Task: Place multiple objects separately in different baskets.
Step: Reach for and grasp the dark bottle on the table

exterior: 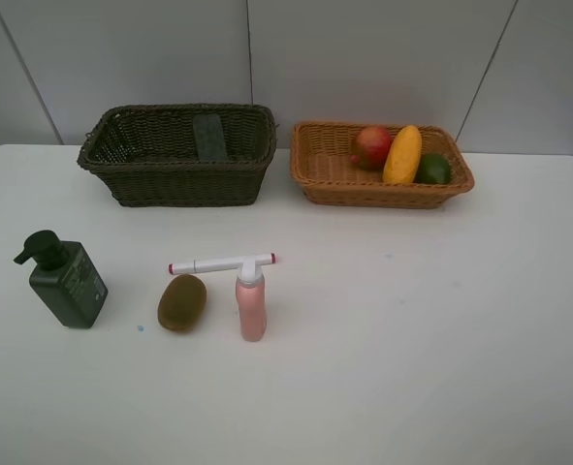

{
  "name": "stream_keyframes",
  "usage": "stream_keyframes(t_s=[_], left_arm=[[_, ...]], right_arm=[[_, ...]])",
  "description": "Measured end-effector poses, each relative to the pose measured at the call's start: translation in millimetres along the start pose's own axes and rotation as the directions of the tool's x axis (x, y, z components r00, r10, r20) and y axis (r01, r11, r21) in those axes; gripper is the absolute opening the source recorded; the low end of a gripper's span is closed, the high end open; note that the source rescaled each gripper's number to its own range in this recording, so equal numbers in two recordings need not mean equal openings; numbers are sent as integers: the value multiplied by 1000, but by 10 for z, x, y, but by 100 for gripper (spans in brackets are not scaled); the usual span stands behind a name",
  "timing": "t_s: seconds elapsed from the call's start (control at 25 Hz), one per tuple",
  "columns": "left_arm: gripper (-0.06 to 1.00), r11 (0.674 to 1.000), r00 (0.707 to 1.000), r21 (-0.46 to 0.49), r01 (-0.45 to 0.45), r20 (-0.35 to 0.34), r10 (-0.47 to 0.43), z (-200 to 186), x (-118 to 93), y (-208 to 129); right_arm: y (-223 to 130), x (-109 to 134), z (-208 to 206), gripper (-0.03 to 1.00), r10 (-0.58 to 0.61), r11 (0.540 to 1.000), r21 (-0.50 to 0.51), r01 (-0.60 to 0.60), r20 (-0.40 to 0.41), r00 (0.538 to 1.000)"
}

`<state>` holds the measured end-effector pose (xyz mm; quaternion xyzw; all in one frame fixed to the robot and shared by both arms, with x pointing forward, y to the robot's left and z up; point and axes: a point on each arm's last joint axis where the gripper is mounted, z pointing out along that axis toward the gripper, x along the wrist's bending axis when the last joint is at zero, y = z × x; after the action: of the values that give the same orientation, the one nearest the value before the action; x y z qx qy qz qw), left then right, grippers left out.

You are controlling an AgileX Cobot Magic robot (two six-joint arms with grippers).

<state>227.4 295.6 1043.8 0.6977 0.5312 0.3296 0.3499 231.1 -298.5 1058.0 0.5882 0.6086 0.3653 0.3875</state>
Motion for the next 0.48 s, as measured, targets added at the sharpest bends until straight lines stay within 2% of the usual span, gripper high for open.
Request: stream_keyframes(t_s=[0.48], left_arm=[[100, 1000, 1000, 0, 0, 0, 0, 0, 0, 0]], right_arm=[[0, 0, 0, 100, 0, 1000, 0, 0, 0, 1000]])
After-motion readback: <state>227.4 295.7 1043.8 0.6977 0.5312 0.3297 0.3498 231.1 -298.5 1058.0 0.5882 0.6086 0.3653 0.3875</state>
